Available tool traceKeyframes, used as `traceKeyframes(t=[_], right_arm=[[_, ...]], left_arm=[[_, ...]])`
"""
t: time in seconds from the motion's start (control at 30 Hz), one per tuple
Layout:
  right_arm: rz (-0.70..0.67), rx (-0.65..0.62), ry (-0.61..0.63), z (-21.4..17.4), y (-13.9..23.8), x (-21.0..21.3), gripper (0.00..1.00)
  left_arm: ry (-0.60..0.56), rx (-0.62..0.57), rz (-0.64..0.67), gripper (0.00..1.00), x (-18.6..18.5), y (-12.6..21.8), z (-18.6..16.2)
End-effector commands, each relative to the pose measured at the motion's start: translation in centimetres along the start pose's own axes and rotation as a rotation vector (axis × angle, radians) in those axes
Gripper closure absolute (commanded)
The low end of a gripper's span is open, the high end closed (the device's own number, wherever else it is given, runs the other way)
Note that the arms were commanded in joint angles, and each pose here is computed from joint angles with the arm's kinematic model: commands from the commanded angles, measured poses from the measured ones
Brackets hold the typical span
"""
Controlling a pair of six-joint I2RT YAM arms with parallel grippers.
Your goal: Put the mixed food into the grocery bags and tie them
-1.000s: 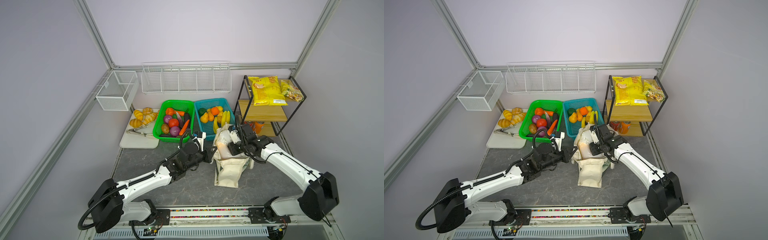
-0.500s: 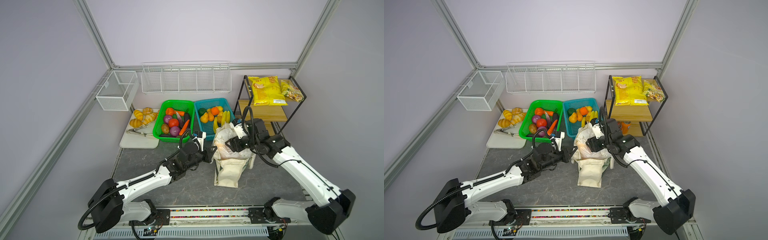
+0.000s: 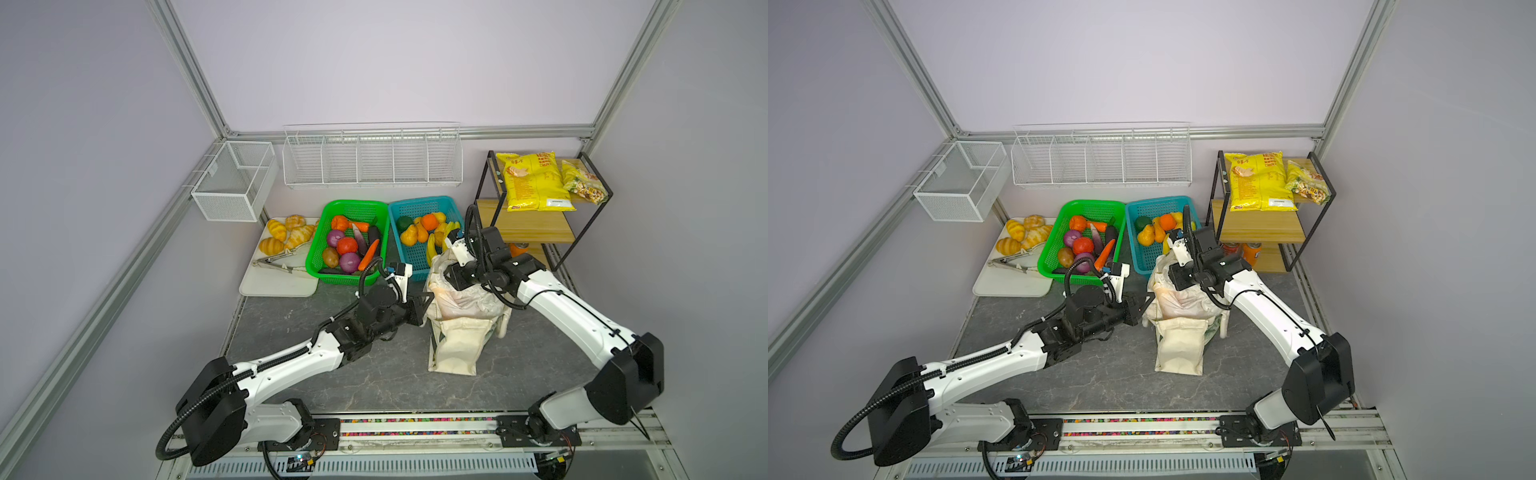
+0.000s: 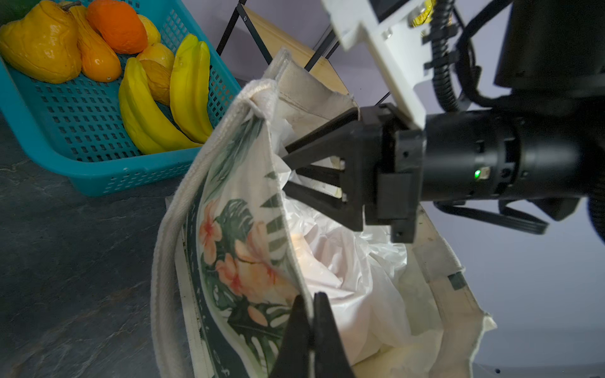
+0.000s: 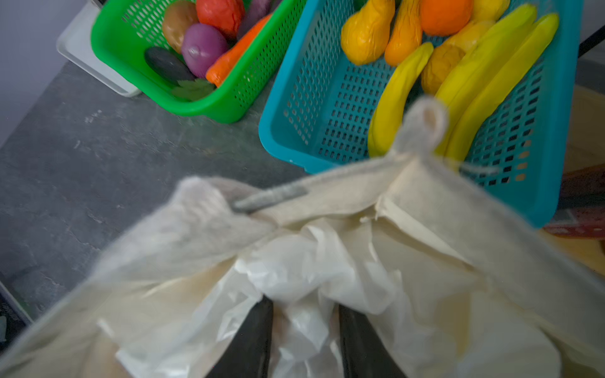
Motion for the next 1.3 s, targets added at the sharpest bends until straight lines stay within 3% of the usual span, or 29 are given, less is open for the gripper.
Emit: traceKeyframes(t=[0.0,0.1,0.17,0.33,0.37,0.47,0.53,0.63,0.77,0.87,0.97,1.13,1.27], right_arm=[[-0.068,0.083,-0.012,-2.6,-2.2,-1.6,0.65],[-0.092,0.145,-0.012,-3.9,-3.5,-2.1,0.65],[-0.097,0.126,0.001,-3.4,-2.4,-1.9,0.62],[-0.010,-0.092,0.032,-0.3,5.2,0.2,0.42],[-0.012,-0.139,0.035,0.1,6.7,0.4,0.39],[-0.111,-0.304,0.030,0.9,11.2,-0.5,0.24],[-0.246,-0.416,0.002,1.0,13.7,-2.3,0.13],[-0.392,-0.522,-0.101,1.1,16.1,-5.6,0.01],[-0.504,-0.597,-0.277,0.6,17.5,-10.5,0.08],[-0.584,-0.635,-0.421,-0.4,17.4,-14.5,0.10],[-0.669,-0.674,-0.501,-1.9,15.6,-17.8,0.11],[-0.760,-0.687,-0.459,-4.8,8.8,-21.6,0.11],[-0.787,-0.612,-0.419,-6.2,3.7,-24.0,0.11]], left_arm=[[-0.034,-0.088,-0.023,1.00,-0.9,0.4,2.5],[-0.037,-0.085,-0.023,1.00,-0.8,0.2,2.4],[-0.038,-0.081,-0.022,1.00,-0.8,0.0,2.3],[-0.040,-0.086,-0.005,1.00,-0.5,-0.1,2.4],[-0.045,-0.087,-0.001,0.96,-0.5,-0.1,2.5],[-0.080,-0.102,0.010,0.66,-0.4,0.8,3.3],[-0.112,-0.115,0.030,0.47,-0.3,1.8,4.1],[-0.147,-0.154,0.059,0.36,0.1,3.5,5.2],[-0.148,-0.194,0.115,0.32,1.5,5.8,6.0],[-0.148,-0.201,0.234,0.30,3.6,7.6,6.2],[-0.163,-0.206,0.477,0.25,7.0,10.0,5.7],[-0.240,-0.253,0.887,0.11,13.2,14.4,4.4],[-0.248,-0.278,1.075,0.02,18.1,16.4,2.9]])
Point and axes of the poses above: each gripper's point midway between its finger pads, its own y axis back along the fingers, its own x axis along the line the jaws close on, z = x × y, the point moved 8 cm from there along y, back along the fingers, and after that the axes turned 15 degrees about -y, right-handed, at the moved point
